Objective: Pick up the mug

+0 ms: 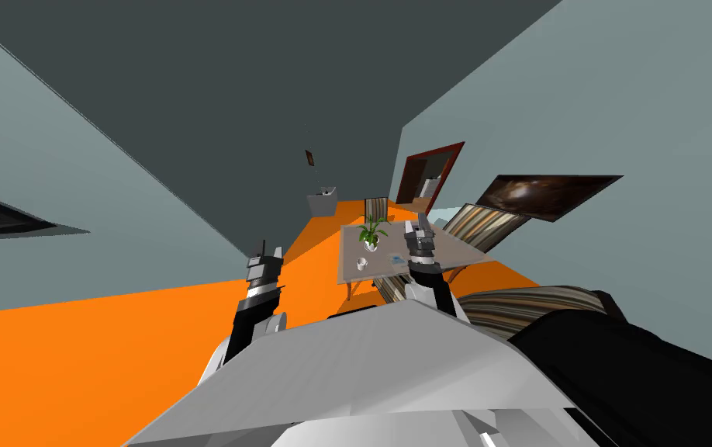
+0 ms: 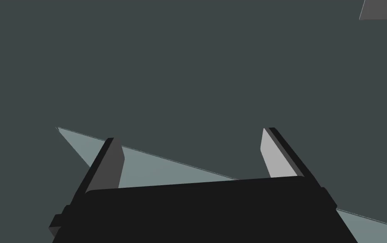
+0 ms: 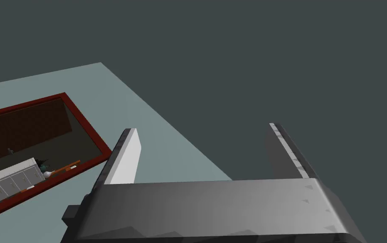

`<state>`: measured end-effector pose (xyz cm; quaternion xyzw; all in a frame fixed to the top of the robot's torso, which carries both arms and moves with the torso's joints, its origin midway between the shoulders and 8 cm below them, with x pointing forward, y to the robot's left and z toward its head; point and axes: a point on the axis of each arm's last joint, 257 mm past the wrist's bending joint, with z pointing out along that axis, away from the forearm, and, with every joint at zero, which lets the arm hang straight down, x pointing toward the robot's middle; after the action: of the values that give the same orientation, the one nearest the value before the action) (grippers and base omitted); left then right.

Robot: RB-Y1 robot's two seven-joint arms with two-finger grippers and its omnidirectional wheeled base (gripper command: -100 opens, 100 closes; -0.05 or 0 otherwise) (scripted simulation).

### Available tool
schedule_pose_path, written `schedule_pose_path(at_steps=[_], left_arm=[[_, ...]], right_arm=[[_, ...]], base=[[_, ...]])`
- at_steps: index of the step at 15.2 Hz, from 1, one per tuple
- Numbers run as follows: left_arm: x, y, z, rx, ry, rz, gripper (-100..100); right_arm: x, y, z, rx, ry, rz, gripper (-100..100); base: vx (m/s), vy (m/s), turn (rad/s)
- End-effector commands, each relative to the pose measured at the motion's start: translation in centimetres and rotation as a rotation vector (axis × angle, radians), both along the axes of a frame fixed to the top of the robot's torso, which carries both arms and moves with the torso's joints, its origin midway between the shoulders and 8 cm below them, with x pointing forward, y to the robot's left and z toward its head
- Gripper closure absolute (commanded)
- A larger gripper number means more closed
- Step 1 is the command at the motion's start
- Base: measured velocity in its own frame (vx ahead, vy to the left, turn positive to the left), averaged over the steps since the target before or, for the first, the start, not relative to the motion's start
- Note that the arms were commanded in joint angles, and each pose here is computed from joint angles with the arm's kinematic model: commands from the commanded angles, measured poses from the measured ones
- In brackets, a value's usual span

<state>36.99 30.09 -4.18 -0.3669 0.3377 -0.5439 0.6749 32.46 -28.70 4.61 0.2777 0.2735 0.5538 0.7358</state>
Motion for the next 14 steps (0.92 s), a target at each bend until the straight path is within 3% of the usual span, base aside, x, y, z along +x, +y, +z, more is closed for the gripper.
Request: schedule_pose_path(at_steps=[1, 8, 11, 12, 13, 14], left_arm=[[0.0, 0.0, 0.0, 0.000, 0.000, 0.000, 0], [0.0, 0.0, 0.0, 0.000, 0.000, 0.000, 0], [0.0, 0.0, 0.0, 0.000, 0.000, 0.000, 0], [0.0, 0.0, 0.0, 0.000, 0.000, 0.000, 0], [0.0, 0.0, 0.0, 0.000, 0.000, 0.000, 0], [0.0, 0.0, 0.0, 0.000, 0.000, 0.000, 0]], right_arm=[[0.4, 0.5, -0.6, -0.032, 0.023, 0.016, -100], [2.1, 2.6, -4.8, -0.160, 0.142, 0.076, -100], [3.0, 3.8, -8.3, -0.239, 0.229, 0.108, -100], [3.0, 3.8, -8.3, -0.244, 0.230, 0.110, -100], [3.3, 4.3, -10.4, -0.286, 0.278, 0.125, -100], [3.3, 4.4, -10.5, -0.292, 0.279, 0.128, -100]], base=[[-0.006, 0.013, 0.020], [-0.028, 0.049, 0.039], [-0.020, 0.058, 0.056], [-0.024, 0.057, 0.057], [-0.024, 0.068, 0.088], [-0.017, 0.073, 0.073]])
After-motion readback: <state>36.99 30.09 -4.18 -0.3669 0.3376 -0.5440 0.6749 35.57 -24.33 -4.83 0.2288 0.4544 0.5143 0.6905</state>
